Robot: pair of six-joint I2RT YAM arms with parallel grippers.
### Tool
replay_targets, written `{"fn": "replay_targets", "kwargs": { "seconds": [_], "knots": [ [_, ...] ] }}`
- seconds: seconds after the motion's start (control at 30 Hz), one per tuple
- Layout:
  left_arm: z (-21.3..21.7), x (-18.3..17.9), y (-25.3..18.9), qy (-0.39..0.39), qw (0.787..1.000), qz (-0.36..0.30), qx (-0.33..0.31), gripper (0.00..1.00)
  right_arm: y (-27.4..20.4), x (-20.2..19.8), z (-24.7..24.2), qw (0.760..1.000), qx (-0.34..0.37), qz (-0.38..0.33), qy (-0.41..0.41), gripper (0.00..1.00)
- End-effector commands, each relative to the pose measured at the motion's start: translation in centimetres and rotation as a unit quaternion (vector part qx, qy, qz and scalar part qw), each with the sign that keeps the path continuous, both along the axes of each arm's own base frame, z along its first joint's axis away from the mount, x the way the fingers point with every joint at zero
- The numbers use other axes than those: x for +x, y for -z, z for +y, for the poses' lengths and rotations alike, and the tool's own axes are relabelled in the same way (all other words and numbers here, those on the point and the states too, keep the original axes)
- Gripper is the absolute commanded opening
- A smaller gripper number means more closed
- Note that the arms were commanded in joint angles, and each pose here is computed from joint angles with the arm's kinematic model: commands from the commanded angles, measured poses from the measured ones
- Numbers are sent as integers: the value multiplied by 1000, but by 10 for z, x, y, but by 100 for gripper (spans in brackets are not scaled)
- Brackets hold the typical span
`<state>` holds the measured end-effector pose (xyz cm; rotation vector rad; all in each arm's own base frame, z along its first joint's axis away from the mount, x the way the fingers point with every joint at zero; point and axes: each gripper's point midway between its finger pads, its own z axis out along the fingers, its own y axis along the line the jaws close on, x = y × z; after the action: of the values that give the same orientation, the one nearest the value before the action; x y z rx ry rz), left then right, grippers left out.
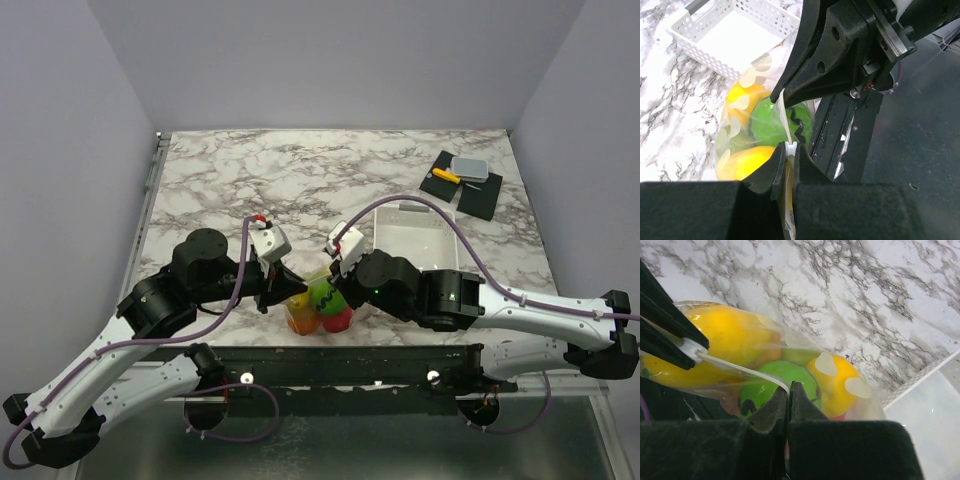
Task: Place the food in the zip-top bag and seal the zipper
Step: Zip the zipper food storage bag at the center of the board.
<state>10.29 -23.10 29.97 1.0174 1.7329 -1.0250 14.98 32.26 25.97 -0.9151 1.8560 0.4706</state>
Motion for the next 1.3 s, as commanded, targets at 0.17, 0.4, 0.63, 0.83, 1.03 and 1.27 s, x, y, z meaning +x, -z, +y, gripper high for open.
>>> {"fn": "replay_targets", "kwargs": {
  "seconds": [0.17, 0.4, 0.63, 0.83, 1.03, 1.27],
  "knots": [
    [17, -25, -45, 24, 998, -36, -49, 0, 24, 48, -76, 977, -112, -58, 175, 1],
    [21, -28, -48, 21, 998, -39, -53, 0, 21, 58, -84, 968, -112, -62, 218, 1],
    [29, -28, -50, 6, 997, -47, -52, 0, 12, 67, -90, 961, -98, -66, 249, 1],
    [33, -20, -45, -20, 997, -49, -47, 10, 9, 65, -79, 968, -78, -61, 229, 1],
    [36, -2, -37, -69, 996, -47, -32, 22, 2, 64, -68, 975, -45, -58, 210, 1],
    [52, 28, -43, -168, 983, -68, -33, 56, -17, 65, -58, 978, -14, -67, 196, 1]
  ]
}}
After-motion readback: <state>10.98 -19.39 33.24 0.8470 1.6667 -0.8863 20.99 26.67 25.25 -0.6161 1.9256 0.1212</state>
